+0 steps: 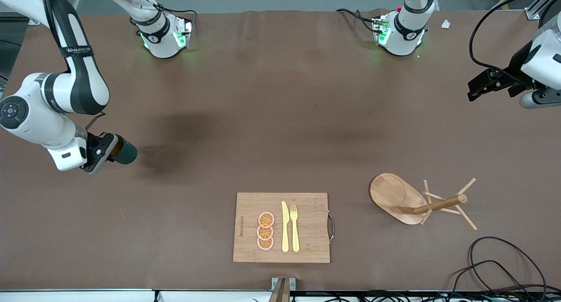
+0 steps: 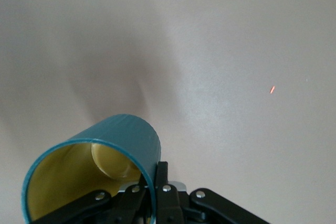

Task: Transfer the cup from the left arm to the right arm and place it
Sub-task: 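Carry the teal mug with the right gripper away from center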

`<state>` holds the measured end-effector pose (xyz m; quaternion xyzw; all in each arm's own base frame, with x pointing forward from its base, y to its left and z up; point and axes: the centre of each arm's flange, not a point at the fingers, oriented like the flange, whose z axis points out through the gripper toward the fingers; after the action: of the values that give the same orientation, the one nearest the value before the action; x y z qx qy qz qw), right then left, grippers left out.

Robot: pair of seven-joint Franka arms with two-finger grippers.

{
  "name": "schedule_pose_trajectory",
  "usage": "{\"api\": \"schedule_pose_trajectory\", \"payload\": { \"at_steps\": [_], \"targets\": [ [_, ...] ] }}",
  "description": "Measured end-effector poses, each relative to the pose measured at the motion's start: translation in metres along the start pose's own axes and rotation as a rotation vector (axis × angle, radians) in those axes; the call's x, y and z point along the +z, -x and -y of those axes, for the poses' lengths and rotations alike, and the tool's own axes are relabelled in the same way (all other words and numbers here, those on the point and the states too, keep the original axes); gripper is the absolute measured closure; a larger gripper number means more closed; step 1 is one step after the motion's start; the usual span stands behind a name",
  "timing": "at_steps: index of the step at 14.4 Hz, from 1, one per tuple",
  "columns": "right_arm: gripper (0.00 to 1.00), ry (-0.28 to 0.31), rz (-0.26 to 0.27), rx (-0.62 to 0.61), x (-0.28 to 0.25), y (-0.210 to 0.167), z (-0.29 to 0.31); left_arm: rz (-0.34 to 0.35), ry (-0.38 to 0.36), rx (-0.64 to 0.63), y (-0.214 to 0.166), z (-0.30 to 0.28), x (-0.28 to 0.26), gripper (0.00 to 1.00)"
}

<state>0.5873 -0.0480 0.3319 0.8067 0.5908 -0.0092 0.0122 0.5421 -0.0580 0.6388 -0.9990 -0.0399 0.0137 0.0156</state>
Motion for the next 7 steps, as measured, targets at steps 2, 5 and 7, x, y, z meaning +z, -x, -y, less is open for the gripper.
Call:
{"api": "schedule_pose_trajectory", "payload": {
  "at_steps": [2, 5, 7],
  "targets": [
    [0.95, 0.004, 0.025, -0.130, 0.001, -0.001, 0.001, 0.001, 0.000, 0.000, 0.000, 0.000, 0.001, 0.00],
    [0.95, 0.005, 0.036, -0.247, 0.003, 0.004, 0.000, 0.002, 0.000, 0.002, -0.001, -0.001, 0.001, 0.00],
    [0.95, 0.020, 0.034, -0.324, 0.010, 0.012, 0.002, 0.002, 0.000, 0.004, 0.000, -0.002, 0.001, 0.00]
  ]
}}
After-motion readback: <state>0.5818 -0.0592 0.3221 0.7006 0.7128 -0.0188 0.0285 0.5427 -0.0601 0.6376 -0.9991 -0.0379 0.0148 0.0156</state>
